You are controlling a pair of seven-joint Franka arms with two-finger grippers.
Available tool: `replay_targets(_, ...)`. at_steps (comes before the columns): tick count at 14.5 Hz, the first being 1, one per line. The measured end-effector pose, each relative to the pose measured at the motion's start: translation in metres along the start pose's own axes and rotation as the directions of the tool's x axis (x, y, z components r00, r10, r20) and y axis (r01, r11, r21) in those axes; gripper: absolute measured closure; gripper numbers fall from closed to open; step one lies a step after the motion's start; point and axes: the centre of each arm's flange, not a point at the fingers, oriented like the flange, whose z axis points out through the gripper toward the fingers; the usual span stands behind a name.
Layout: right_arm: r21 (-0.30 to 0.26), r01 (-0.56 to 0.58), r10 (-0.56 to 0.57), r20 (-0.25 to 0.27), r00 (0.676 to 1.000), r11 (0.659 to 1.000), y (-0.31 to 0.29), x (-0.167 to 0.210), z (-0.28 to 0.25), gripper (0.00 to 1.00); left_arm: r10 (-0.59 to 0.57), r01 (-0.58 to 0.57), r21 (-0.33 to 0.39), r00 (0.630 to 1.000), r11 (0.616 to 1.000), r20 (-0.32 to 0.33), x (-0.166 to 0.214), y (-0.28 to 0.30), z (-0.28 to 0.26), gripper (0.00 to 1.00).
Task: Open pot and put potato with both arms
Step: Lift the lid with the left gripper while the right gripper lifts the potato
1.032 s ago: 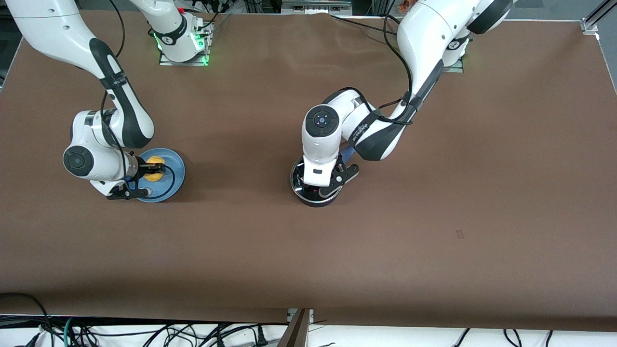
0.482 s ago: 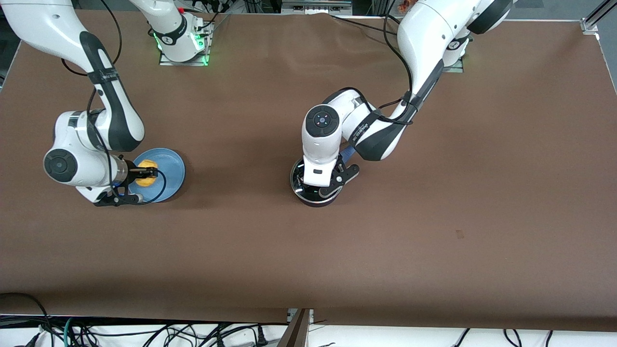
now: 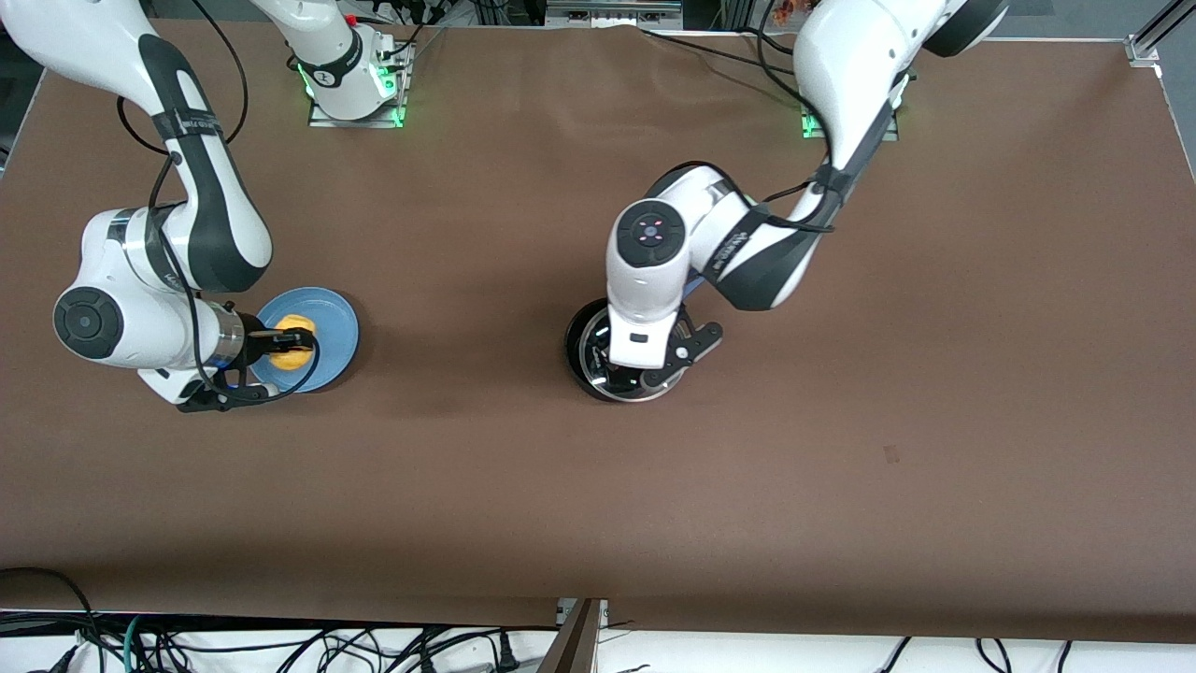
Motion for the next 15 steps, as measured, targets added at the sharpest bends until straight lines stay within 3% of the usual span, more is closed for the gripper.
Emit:
replay_targets(4, 0.047, -0.099, 0.099, -0.006, 0.995, 0.994, -0.066, 0.000, -0.009, 0.43, 0.049, -0.049, 0.003, 0.998, 0.999, 0.031, 0.060, -0.032, -0.056, 0.41)
replay_targets(8, 0.059, -0.233, 0.234, -0.022, 0.972, 0.971, -0.160, -0.008, -0.022, 0.43, 0.126, -0.125, -0.009, 0.990, 0.992, 0.056, 0.131, -0.079, -0.107, 0.41)
replay_targets(11, 0.075, -0.328, 0.331, -0.039, 0.943, 0.942, -0.232, -0.014, -0.020, 0.43, 0.187, -0.187, -0.003, 0.980, 0.982, 0.068, 0.176, -0.118, -0.134, 0.41)
replay_targets(15, 0.165, -0.452, 0.468, -0.071, 0.881, 0.876, -0.315, -0.009, -0.007, 0.43, 0.269, -0.271, 0.007, 0.960, 0.963, 0.082, 0.228, -0.163, -0.144, 0.41)
